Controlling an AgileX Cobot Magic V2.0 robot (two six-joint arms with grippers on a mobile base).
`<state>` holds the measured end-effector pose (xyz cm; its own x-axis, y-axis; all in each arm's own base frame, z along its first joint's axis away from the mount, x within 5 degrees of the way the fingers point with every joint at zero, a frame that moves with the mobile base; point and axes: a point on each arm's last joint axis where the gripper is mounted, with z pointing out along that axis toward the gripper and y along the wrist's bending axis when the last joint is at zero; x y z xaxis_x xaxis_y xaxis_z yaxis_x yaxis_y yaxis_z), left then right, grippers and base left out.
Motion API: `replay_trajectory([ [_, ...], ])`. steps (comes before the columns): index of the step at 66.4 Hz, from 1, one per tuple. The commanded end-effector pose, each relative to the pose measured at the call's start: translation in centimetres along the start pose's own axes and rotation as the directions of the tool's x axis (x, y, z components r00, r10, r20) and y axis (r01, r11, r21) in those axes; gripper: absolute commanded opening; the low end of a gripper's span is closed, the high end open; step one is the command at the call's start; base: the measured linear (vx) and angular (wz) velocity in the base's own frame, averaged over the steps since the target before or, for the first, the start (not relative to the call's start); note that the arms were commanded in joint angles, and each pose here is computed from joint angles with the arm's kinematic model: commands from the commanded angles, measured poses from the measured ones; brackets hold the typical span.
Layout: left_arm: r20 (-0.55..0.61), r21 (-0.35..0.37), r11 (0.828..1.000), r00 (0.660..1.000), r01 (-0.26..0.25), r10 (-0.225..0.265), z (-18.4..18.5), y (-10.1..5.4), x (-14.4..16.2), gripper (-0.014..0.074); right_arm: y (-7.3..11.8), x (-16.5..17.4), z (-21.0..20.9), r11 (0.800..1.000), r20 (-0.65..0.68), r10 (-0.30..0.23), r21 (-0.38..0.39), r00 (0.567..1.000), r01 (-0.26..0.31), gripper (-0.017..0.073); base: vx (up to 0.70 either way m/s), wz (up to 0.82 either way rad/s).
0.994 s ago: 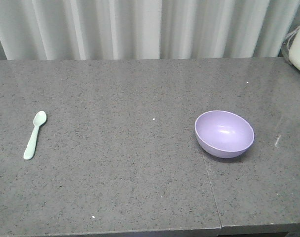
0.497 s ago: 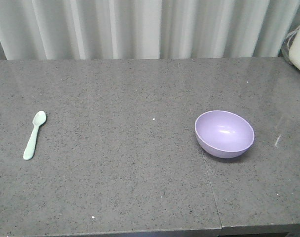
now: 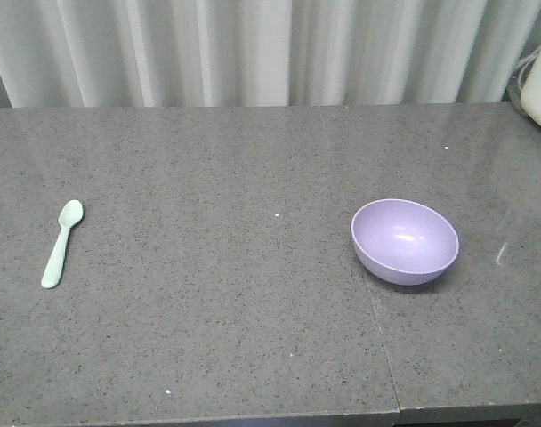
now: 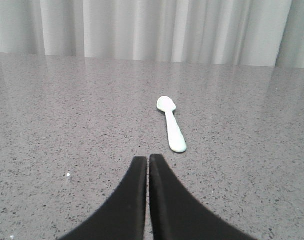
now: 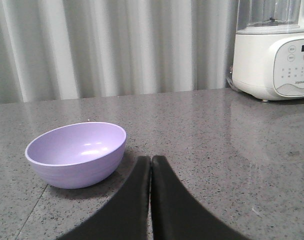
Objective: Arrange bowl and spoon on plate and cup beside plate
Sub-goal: 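Drive closer and stop with the spoon and bowl in reach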
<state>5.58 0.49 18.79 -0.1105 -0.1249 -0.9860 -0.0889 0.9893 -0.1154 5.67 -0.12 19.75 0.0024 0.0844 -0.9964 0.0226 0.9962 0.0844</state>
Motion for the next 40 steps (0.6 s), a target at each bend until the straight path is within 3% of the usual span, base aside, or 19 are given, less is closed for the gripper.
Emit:
replay_trajectory([
  [1, 0.105, 0.020, 1.000, 0.995, 0.002, -0.004, -0.3, -0.2, -1.4, -0.0006, 0.0, -0.7, -0.1, 1.000, 0.095, -0.012, 0.002, 0.995, 0.012, -0.0004, 0.00, 0.00],
  [11, 0.182, 0.036, 0.999, 0.983, -0.003, -0.003, -0.4, -0.4, -2.1, -0.0006, 0.1, -2.4, -0.4, 1.000, 0.280, -0.027, -0.002, 0.960, 0.029, -0.0004, 0.00, 0.00],
  [15, 0.296, 0.061, 0.998, 0.955, -0.006, -0.013, -0.8, -0.6, -3.3, -0.0006, 0.2, -4.3, -1.1, 1.000, 0.456, 0.001, -0.014, 0.890, 0.006, -0.0004, 0.00, 0.00],
  [19, 0.501, 0.104, 0.994, 0.865, -0.028, -0.028, -1.8, -1.1, -5.7, -0.0006, 0.3, -7.3, -2.4, 1.000, 0.659, -0.005, -0.014, 0.752, 0.019, -0.0004, 0.00, 0.00],
  [22, 0.654, 0.123, 0.990, 0.756, -0.064, -0.032, -2.9, -1.4, -7.7, -0.0006, 0.4, -9.6, -3.1, 0.999, 0.732, -0.039, 0.018, 0.680, 0.038, -0.0004, 0.00, 0.00],
  [24, 0.723, 0.132, 0.988, 0.690, -0.080, -0.041, -3.6, -1.6, -9.1, -0.0006, 0.6, -11.4, -3.2, 0.997, 0.748, -0.076, 0.046, 0.660, 0.063, -0.0004, 0.00, 0.00],
  [28, 0.775, 0.151, 0.986, 0.627, -0.065, -0.077, -4.0, -1.9, -11.8, -0.0006, 0.9, -14.7, -2.4, 0.988, 0.732, -0.151, 0.100, 0.664, 0.115, -0.0004, 0.00, -0.01],
  [30, 0.774, 0.154, 0.987, 0.628, -0.056, -0.085, -3.7, -2.0, -13.6, -0.0006, 1.1, -16.6, -1.6, 0.984, 0.709, -0.176, 0.112, 0.683, 0.137, -0.0004, 0.00, -0.02],
  [34, 0.738, 0.146, 0.988, 0.671, -0.053, -0.073, -1.9, -2.5, -17.4, -0.0006, 1.4, -20.2, 0.7, 0.984, 0.637, -0.175, 0.099, 0.751, 0.145, -0.0004, 0.00, -0.01],
  [40, 0.609, 0.138, 0.990, 0.790, -0.015, -0.073, 2.9, -3.2, -22.7, -0.0006, 1.8, -24.2, 5.5, 0.996, 0.455, -0.083, 0.023, 0.886, 0.082, -0.0004, 0.00, 0.00],
])
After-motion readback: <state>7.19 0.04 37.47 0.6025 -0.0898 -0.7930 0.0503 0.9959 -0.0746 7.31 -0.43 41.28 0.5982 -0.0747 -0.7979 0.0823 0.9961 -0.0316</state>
